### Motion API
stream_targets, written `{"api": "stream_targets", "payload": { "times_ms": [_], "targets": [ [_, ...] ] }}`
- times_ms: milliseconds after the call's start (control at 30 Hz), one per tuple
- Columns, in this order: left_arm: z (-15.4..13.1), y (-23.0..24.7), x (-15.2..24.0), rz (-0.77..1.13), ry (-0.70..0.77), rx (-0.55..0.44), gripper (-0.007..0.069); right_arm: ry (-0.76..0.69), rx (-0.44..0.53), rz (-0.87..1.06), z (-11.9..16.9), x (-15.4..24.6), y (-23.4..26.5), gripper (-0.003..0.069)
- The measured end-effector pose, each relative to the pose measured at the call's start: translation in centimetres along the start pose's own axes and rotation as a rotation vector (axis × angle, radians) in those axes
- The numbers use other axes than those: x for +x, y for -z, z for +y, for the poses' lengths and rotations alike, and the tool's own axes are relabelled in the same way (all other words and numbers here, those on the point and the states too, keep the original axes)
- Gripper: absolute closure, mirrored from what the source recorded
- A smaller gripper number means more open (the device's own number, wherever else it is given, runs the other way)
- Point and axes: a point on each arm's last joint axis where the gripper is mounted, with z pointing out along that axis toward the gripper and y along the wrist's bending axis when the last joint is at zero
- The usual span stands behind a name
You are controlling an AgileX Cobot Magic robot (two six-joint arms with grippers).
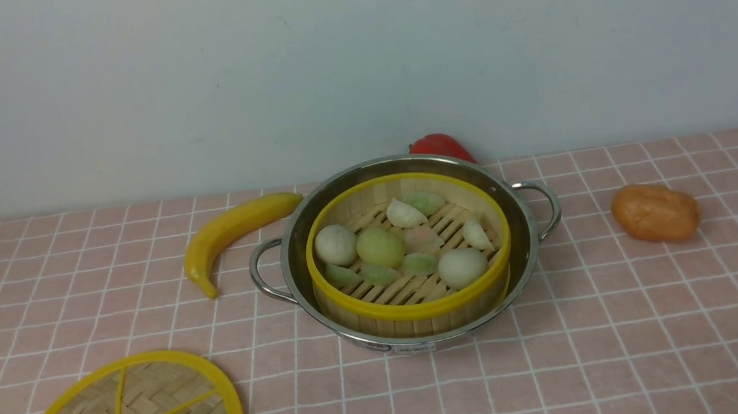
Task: Place the steamer in the pot on the pink tablecloth, and put the lid on the steamer.
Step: 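Grasp the bamboo steamer lid lying on the table by its centre knob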
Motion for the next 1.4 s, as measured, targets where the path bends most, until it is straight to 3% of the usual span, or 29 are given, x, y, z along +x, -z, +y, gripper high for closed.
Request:
{"api": "stream_targets", "payload": {
  "times_ms": [433,1033,1133,1167,1200,1300,1400],
  "targets": [
    [0.0,0.0,0.0,0.000,0.000,0.000,0.0382,-0.008,0.050,-0.003,-0.3,0.0,0.0,0.0535],
    [0.0,0.0,-0.1,-0.008,-0.010,-0.005,0.0382,-0.027,0.046,-0.004,-0.3,0.0,0.0,0.0489],
    [-0.1,0.0,-0.4,-0.042,0.068,0.009,0.0382,-0.027,0.046,-0.004,-0.3,0.0,0.0,0.0484],
    [-0.2,0.0,-0.6,-0.059,0.127,0.067,0.0382,-0.027,0.046,-0.004,-0.3,0.0,0.0,0.0481],
    [-0.2,0.0,-0.7,-0.075,0.194,0.033,0.0382,-0.027,0.046,-0.004,-0.3,0.0,0.0,0.0477],
    [-0.3,0.1,-1.5,-0.159,0.396,0.086,0.0382,-0.027,0.046,-0.004,-0.3,0.0,0.0,0.0471],
    [-0.1,0.3,-2.1,-0.227,0.556,0.078,0.0382,-0.027,0.046,-0.004,-0.3,0.0,0.0,0.0464]
  ]
}}
